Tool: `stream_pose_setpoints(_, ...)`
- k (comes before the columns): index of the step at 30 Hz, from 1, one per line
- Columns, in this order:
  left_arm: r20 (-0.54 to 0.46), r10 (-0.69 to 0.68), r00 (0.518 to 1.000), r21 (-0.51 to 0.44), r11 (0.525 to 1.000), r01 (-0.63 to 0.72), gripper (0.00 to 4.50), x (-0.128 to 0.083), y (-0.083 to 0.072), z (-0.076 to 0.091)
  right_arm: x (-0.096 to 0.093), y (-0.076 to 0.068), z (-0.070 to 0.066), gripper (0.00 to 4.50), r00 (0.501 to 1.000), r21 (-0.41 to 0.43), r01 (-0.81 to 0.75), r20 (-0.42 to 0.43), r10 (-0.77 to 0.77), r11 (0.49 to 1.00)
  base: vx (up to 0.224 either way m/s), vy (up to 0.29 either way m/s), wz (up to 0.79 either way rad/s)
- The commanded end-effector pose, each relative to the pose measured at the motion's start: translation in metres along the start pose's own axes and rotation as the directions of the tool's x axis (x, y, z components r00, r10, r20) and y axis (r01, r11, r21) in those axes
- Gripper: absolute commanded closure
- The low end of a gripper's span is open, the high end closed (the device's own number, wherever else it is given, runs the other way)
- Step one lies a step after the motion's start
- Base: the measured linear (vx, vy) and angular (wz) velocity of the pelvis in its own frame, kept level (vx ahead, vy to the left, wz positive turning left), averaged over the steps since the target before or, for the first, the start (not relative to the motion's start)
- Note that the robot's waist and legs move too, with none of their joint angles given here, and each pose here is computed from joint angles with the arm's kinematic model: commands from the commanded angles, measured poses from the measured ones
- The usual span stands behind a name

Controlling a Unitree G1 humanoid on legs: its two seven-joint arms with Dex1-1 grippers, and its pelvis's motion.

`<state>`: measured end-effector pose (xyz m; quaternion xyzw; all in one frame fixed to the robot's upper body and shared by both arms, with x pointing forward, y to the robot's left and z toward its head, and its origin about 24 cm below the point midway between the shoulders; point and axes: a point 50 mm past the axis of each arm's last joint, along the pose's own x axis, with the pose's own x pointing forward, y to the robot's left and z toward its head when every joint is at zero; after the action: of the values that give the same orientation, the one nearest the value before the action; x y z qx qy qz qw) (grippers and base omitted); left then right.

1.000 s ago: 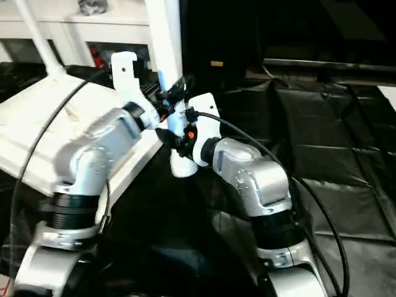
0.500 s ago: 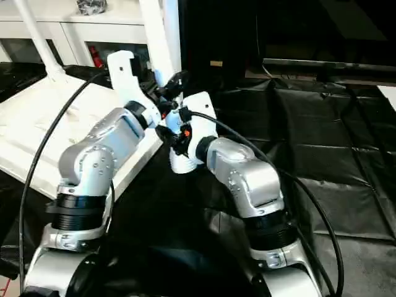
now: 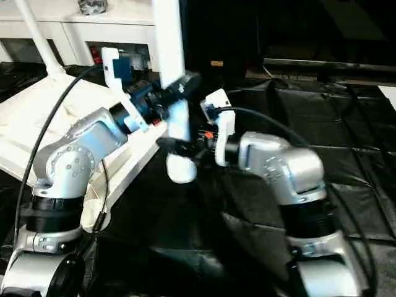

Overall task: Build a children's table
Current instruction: Pick table leg

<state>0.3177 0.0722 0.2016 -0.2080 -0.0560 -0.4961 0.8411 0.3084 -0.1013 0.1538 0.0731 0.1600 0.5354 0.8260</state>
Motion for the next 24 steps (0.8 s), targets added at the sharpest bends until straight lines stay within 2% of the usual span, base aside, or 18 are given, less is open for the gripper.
stream_pose_setpoints(1, 0.001, -0.063, 0.998, 0.008, 0.998, 0.063, 2.65, 0.0012, -0.0076, 0.0030, -0.0002, 0.0019, 0.0031, 0.66, 1.000, -0.012, -0.022, -0.022, 0.022, 1.000, 0.000, 0.000, 0.00)
stream_pose_setpoints(5, -0.007, -0.120, 0.993, -0.011, 0.993, 0.120, 2.65, 0.0015, -0.0145, 0.0001, -0.0039, 0.0054, 0.0014, 0.66, 0.995, -0.007, -0.080, -0.058, 0.079, 0.997, 0.000, 0.000, 0.00)
stream_pose_setpoints(16, -0.014, -0.128, 0.992, -0.012, 0.992, 0.128, 2.65, -0.0014, -0.0133, -0.0002, -0.0066, 0.0070, -0.0024, 0.66, 0.988, -0.001, -0.116, -0.100, 0.116, 0.993, 0.000, 0.000, 0.00)
stream_pose_setpoints(17, -0.014, -0.129, 0.992, -0.013, 0.992, 0.128, 2.65, -0.0015, -0.0134, -0.0002, -0.0066, 0.0071, -0.0025, 0.93, 0.988, 0.001, -0.119, -0.100, 0.119, 0.993, 0.000, 0.000, 0.00)
stream_pose_setpoints(20, -0.015, -0.132, 0.991, -0.015, 0.991, 0.131, 2.65, -0.0019, -0.0136, -0.0003, -0.0055, 0.0069, -0.0024, 1.05, 0.989, 0.015, -0.118, -0.088, 0.119, 0.993, 0.000, 0.000, 0.00)
stream_pose_setpoints(21, -0.015, -0.131, 0.991, -0.015, 0.991, 0.131, 2.65, -0.0020, -0.0136, -0.0003, -0.0054, 0.0069, -0.0024, 1.34, 0.989, 0.016, -0.119, -0.087, 0.120, 0.993, 0.000, 0.000, 0.00)
stream_pose_setpoints(24, -0.016, -0.132, 0.991, -0.015, 0.991, 0.132, 2.65, -0.0021, -0.0136, -0.0004, -0.0050, 0.0071, -0.0030, 1.46, 0.989, 0.023, -0.122, -0.084, 0.123, 0.992, 0.000, 0.000, 0.00)
